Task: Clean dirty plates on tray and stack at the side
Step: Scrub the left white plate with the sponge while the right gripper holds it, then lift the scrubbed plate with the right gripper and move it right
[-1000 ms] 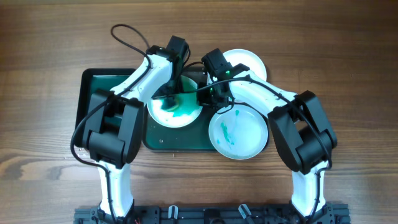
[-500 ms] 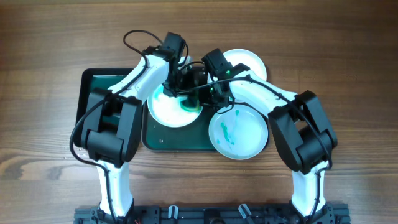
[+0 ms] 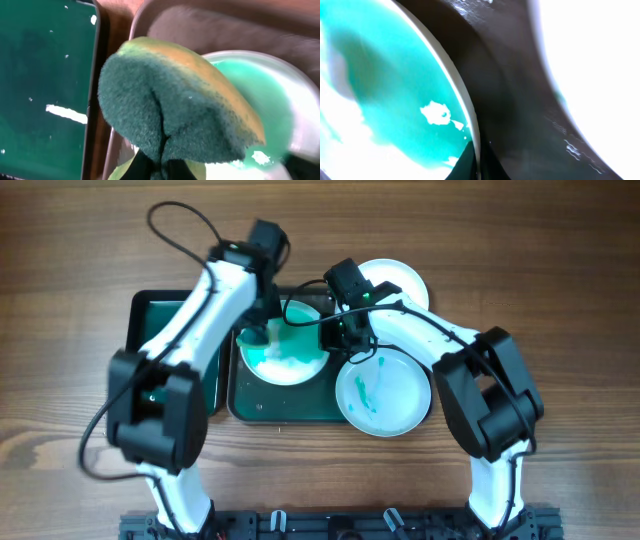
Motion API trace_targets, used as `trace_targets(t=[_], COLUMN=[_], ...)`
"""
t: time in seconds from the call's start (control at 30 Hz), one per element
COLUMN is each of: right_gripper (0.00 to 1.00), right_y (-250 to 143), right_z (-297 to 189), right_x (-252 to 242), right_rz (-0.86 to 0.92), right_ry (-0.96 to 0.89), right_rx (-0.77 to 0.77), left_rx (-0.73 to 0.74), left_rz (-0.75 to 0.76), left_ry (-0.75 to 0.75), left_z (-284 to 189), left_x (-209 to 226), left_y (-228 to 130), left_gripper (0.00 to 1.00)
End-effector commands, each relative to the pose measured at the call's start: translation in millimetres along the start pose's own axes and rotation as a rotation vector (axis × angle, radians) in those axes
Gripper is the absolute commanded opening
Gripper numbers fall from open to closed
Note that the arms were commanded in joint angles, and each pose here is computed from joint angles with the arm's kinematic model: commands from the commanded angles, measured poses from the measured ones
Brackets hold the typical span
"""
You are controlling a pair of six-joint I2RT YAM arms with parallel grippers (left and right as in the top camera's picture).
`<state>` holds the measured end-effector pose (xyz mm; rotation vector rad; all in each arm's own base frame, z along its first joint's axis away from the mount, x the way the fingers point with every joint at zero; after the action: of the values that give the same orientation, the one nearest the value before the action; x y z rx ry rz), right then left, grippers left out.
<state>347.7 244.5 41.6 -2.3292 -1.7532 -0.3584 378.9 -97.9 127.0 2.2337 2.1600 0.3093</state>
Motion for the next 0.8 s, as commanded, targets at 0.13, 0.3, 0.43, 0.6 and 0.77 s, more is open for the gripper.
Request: trace_targets(t=[0.13, 0.3, 0.43, 0.6, 0.77], right_gripper=[0.04, 0.04, 0.04, 0.04, 0.04], right_y=[6.4, -11.4, -39.0, -77.7, -83.1], right_z=[-117.4, -186.2, -211.1, -255.6, -254.7], right_x=[-11.0, -10.8, 13.7, 41.4, 50.1], right_rz=[-0.097, -0.191, -0.318, -0.411, -0.468], right_ry=[-0.233, -0.449, -0.574, -0.701, -0.72], right_rx=[-0.455, -0.811, -1.076, -1.455, -1.444], left_rx=[-0.11, -0.136, -0.137, -0.137, -0.137], left_rz=[-0.069, -0.071, -0.071, -0.071, -0.071], left_ry=[-0.188, -0.192, -0.193, -0.193, -0.193], left_z=[-59.9, -59.7, -59.3, -59.3, -59.3], left_x=[25.5, 24.5, 24.1, 24.1, 24.1], left_y=[10.7, 16.6, 16.9, 16.9, 16.9], left_gripper=[0.04, 0.04, 0.04, 0.04, 0.04])
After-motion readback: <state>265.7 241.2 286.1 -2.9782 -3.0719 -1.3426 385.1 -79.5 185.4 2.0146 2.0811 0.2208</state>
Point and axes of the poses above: each gripper's point midway between its finger pads, its own z axis out along the fingers, its own x axis along the line the jaws close on, y = z × x, the point moved 4 cm from there along -z, back along the fingers, and after that the axes turned 14 degrees about z, right-handed, at the moved point
